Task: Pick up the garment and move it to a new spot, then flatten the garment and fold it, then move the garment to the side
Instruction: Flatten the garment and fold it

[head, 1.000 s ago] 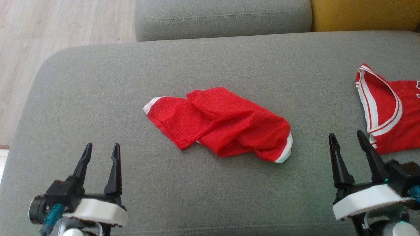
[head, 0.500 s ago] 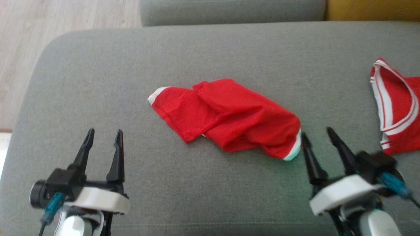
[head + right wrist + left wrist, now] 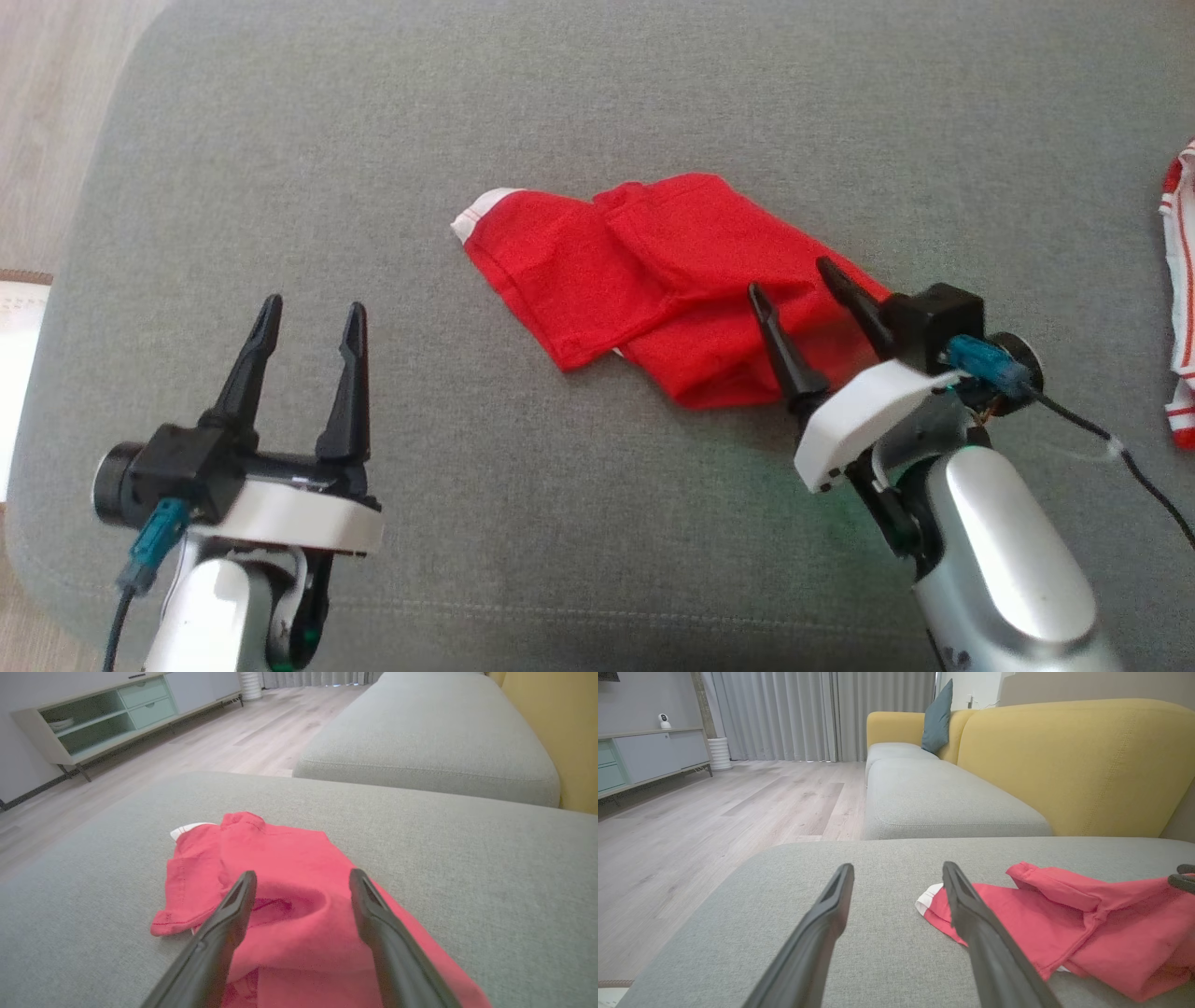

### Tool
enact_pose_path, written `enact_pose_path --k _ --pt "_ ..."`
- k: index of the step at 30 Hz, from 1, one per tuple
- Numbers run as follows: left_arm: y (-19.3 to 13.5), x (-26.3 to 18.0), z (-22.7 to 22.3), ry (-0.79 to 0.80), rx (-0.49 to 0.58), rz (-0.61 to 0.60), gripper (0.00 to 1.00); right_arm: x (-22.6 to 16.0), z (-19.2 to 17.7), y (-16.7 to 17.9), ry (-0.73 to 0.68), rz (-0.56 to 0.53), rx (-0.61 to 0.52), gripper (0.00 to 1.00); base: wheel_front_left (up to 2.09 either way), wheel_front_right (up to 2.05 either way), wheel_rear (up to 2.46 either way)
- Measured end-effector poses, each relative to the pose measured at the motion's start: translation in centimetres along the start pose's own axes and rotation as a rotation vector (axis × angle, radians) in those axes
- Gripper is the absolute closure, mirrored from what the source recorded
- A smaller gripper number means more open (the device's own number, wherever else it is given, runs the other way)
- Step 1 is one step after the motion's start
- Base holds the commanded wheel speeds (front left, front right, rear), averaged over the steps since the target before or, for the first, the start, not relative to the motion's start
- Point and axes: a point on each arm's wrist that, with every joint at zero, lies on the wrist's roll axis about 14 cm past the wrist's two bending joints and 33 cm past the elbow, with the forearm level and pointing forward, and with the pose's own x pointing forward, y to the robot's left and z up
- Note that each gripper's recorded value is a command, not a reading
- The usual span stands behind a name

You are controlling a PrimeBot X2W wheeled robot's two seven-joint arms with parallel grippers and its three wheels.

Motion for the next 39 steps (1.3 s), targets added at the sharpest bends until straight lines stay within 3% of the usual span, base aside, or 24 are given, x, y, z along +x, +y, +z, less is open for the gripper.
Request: enact_pose_path --k 2,4,5,13,19,24,29,30,31,32,39 --pt "0.0 0.1 0.0 -0.002 -0.005 0.001 0.00 0.4 -1.2 -0.1 0.055 0.000 -0.005 0.00 0.00 0.00 0.00" --pt "-0.1 0.1 0.2 -0.006 -0.003 0.000 0.00 0.3 -2.5 -0.1 0.110 0.001 0.000 0.80 0.00 0.00 0.00" --pt "-0.3 0.1 0.2 -0.007 -0.005 -0.005 0.00 0.2 -3.1 0.0 0.141 0.002 0.000 1.00 0.00 0.00 0.00" --pt "-0.7 0.3 0.2 -0.009 -0.001 -0.020 0.00 0.2 -1.7 2.1 0.081 0.069 0.000 1.00 0.00 0.00 0.00" --pt "-0.9 0.5 0.2 -0.010 -0.007 -0.026 0.00 0.0 -0.8 7.3 0.051 0.226 -0.041 1.00 0.00 0.00 0.00" --pt "-1.3 0.6 0.0 -0.009 -0.021 -0.033 0.00 -1.6 -6.2 11.9 0.262 0.371 -0.076 1.00 0.00 0.00 0.00" --pt "-1.6 0.7 -0.2 -0.005 -0.032 -0.038 0.00 -3.1 -10.1 12.7 0.387 0.402 -0.058 1.00 0.00 0.00 0.00" --pt "-1.6 0.8 -0.2 -0.004 -0.032 -0.038 0.00 -3.2 -10.1 12.6 0.383 0.401 -0.050 0.79 0.00 0.00 0.00" --pt "-1.6 0.8 -0.2 -0.003 -0.033 -0.038 0.00 -3.1 -9.9 12.6 0.363 0.399 -0.041 0.12 0.00 0.00 0.00" --pt "-1.6 0.8 -0.3 -0.003 -0.034 -0.038 0.00 -2.9 -9.4 12.6 0.336 0.397 -0.034 0.00 0.00 0.00 0.00" --pt "-1.5 0.9 -0.1 -0.008 -0.016 -0.037 0.00 -2.6 -1.9 13.2 0.007 0.412 0.048 0.00 0.00 0.00 0.00"
